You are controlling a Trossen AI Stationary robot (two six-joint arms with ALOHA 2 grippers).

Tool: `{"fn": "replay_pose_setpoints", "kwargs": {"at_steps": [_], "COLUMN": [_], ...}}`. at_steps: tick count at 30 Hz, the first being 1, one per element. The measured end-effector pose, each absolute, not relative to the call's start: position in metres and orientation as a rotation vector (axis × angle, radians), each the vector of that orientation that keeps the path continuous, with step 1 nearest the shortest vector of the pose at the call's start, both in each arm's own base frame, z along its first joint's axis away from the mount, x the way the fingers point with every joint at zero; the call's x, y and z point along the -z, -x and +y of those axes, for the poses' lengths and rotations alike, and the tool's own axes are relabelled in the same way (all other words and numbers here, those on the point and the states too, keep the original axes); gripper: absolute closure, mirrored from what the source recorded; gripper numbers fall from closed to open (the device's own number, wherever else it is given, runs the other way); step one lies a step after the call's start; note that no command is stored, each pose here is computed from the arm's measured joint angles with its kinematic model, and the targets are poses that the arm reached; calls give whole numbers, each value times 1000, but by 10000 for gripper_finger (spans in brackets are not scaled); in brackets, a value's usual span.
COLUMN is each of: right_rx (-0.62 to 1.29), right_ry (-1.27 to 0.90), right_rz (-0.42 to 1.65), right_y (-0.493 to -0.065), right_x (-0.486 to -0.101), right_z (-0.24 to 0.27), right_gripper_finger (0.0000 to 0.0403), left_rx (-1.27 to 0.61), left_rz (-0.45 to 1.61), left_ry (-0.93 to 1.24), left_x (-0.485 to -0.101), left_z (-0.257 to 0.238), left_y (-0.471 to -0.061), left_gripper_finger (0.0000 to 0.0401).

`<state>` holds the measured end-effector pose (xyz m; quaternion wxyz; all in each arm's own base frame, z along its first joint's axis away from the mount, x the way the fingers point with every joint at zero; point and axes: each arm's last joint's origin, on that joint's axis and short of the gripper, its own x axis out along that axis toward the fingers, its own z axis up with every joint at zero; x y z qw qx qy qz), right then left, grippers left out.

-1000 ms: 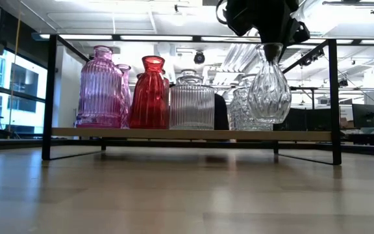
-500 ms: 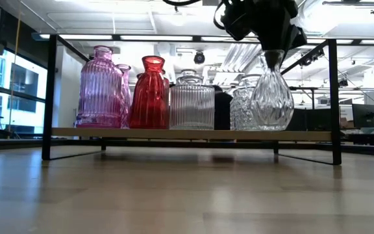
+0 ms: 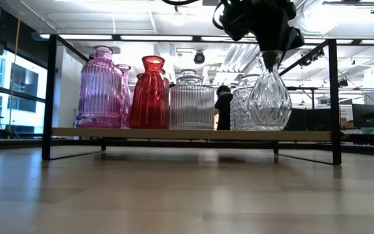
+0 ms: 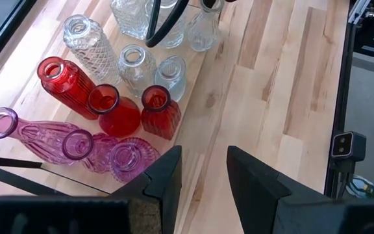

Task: Sort vases onto shelf
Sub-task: Put the transparent vase aligned with the other transparent vases on the shelf

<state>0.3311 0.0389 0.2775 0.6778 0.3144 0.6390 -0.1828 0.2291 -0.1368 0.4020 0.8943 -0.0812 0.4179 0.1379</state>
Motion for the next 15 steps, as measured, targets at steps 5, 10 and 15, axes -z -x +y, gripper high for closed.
{"fn": "replay_pose_setpoints", "kwargs": {"at_steps": [5,10,15], "right_rx": [421,418,413], "right_ry": [-696,-697,-692], "right_rz": [1428,1422,1423], "right_y": [-331,-332,-332], "right_x": [-277,-278,-278], "right_z": [38,39,39], "right_gripper_finger": [358,348,348], "left_rx": [-285,-286,-291], "left_rz": [867,867,862], "left_ry": [168,168,165], "left_x": [-402,-402,-402], "left_z": [-137,-137,-137], "left_y": [-229,-229,-229], "left_gripper_finger": [286,286,286]}}
